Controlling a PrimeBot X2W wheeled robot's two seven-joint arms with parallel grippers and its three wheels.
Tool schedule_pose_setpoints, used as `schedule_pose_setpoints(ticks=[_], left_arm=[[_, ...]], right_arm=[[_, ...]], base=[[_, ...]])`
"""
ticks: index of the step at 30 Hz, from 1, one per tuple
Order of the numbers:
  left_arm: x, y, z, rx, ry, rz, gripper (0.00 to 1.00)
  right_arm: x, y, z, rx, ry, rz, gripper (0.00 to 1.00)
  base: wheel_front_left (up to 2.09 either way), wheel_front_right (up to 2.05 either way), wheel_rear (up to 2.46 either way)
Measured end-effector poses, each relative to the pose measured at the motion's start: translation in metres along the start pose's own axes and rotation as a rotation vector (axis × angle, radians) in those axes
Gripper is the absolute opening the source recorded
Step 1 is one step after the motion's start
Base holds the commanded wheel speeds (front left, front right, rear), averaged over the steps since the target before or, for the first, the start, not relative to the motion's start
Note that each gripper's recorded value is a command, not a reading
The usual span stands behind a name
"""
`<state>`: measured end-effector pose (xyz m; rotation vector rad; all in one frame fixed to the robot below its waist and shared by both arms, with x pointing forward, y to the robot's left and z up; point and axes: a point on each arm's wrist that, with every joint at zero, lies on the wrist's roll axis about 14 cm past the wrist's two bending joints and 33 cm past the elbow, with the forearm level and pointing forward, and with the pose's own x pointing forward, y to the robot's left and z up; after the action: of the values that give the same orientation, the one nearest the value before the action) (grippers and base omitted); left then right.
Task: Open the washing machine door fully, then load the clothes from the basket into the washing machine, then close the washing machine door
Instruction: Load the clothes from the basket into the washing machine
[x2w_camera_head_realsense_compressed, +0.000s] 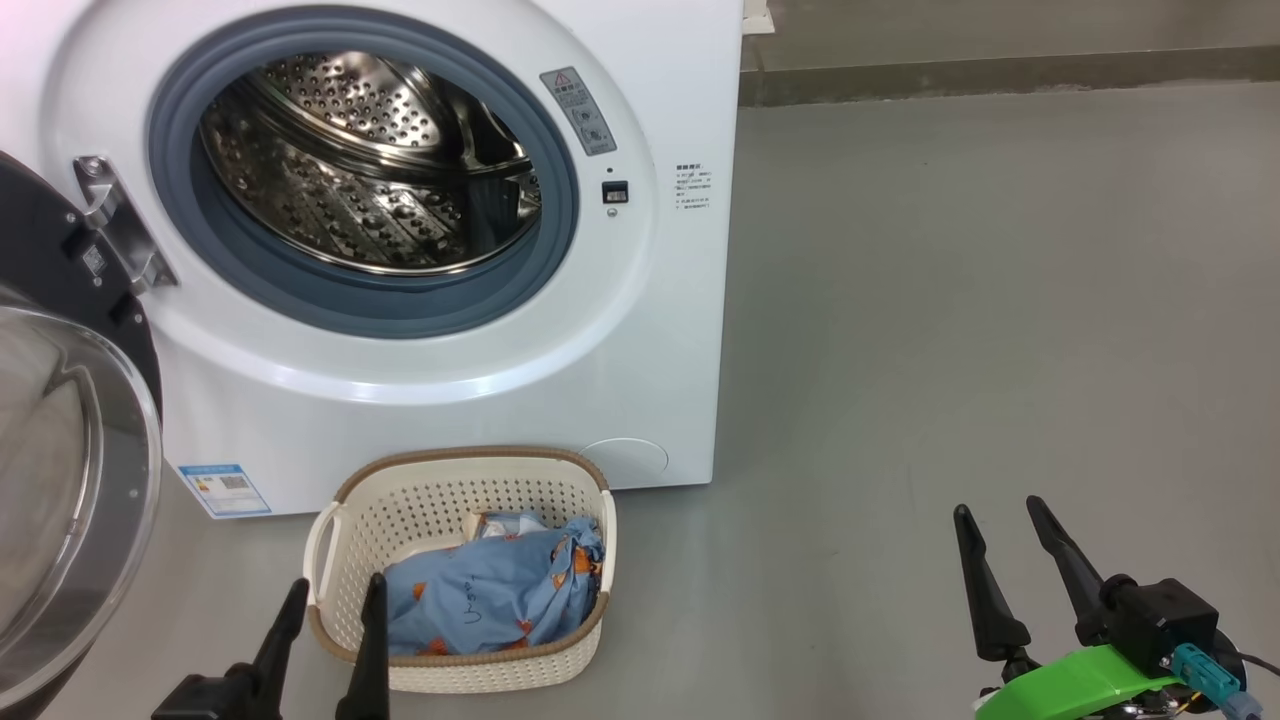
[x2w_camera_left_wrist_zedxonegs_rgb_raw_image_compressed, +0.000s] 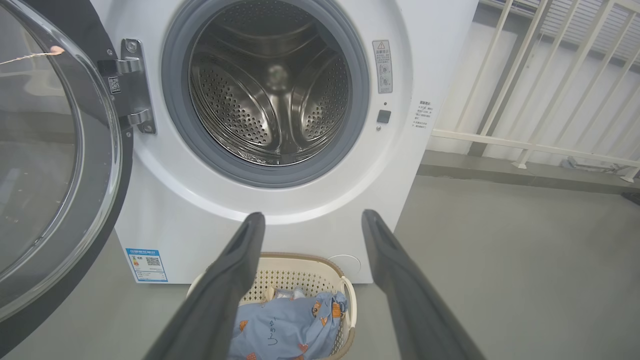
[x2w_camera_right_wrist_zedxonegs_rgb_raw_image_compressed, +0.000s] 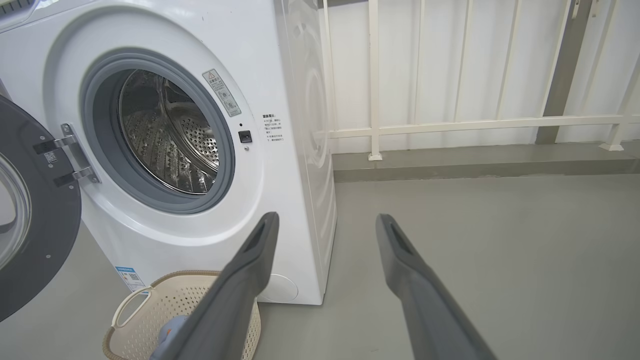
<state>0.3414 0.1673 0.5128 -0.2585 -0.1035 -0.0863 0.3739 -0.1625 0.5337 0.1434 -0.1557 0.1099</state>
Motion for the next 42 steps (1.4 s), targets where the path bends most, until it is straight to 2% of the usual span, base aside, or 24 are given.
schedule_pose_setpoints(ticks=[42], left_arm=[[-0.0030,0.0036,-0.0034,0.016,0.012,0.011,1.00]], right_arm=[[0.0014,0.0055,-0.0059,0.013,0.017,0.014,1.00]], base=[[0.00,0.00,0.00]])
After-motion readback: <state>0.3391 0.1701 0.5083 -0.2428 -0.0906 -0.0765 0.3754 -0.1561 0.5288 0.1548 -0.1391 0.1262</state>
